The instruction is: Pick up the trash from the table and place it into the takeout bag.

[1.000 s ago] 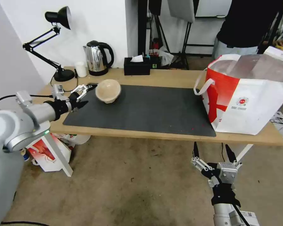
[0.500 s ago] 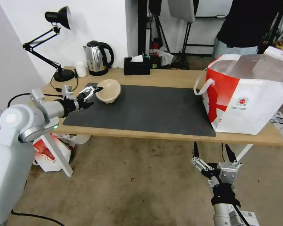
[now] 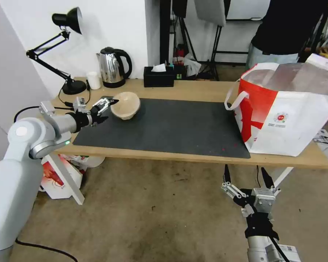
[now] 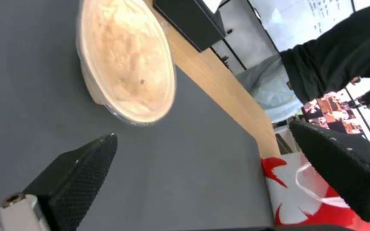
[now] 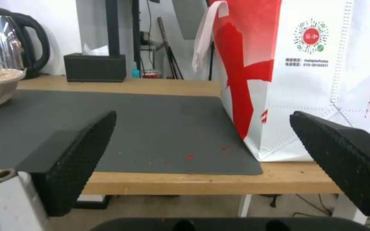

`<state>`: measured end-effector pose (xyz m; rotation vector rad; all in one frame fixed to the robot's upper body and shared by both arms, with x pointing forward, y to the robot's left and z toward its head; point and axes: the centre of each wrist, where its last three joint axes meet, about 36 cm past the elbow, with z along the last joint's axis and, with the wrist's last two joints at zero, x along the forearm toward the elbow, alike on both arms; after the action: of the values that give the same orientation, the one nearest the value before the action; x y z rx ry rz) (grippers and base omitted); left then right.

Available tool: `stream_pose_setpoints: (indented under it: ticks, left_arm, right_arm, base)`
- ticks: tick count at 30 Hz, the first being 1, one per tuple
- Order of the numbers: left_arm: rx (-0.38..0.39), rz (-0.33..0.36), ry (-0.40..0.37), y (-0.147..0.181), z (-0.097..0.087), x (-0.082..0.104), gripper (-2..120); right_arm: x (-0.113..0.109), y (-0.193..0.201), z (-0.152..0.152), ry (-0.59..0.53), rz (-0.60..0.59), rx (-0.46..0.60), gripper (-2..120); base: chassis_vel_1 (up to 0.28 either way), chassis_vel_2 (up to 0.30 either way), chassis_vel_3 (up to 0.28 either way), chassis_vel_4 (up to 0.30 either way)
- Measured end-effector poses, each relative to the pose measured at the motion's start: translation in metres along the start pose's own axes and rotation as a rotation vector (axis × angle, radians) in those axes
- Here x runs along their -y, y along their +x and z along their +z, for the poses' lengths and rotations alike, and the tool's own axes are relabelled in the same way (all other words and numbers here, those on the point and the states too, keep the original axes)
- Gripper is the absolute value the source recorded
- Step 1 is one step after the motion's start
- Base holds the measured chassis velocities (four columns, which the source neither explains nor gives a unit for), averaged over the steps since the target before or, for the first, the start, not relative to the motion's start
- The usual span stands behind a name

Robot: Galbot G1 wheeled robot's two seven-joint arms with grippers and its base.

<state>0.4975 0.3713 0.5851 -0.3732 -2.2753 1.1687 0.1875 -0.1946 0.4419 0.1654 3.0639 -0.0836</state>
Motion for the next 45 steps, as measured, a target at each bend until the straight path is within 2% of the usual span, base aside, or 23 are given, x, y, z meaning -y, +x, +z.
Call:
stream_pose_setpoints:
  ticks: [22,45]
  left_arm:
    - [0.076,-0.116,-0.003,-0.018,-0.034,-0.038,100]
    - [0.088,-0.095,-0.023,-0.046,-0.027,-0.044,100]
  right_arm:
    - [0.0,0.0,0.0,0.0,0.0,0.0,100]
    - [0.0,0.0,0.0,0.0,0.0,0.0,100]
  base:
    - [0.0,0.0,0.0,0.0]
    - [0.0,0.0,0.0,0.0]
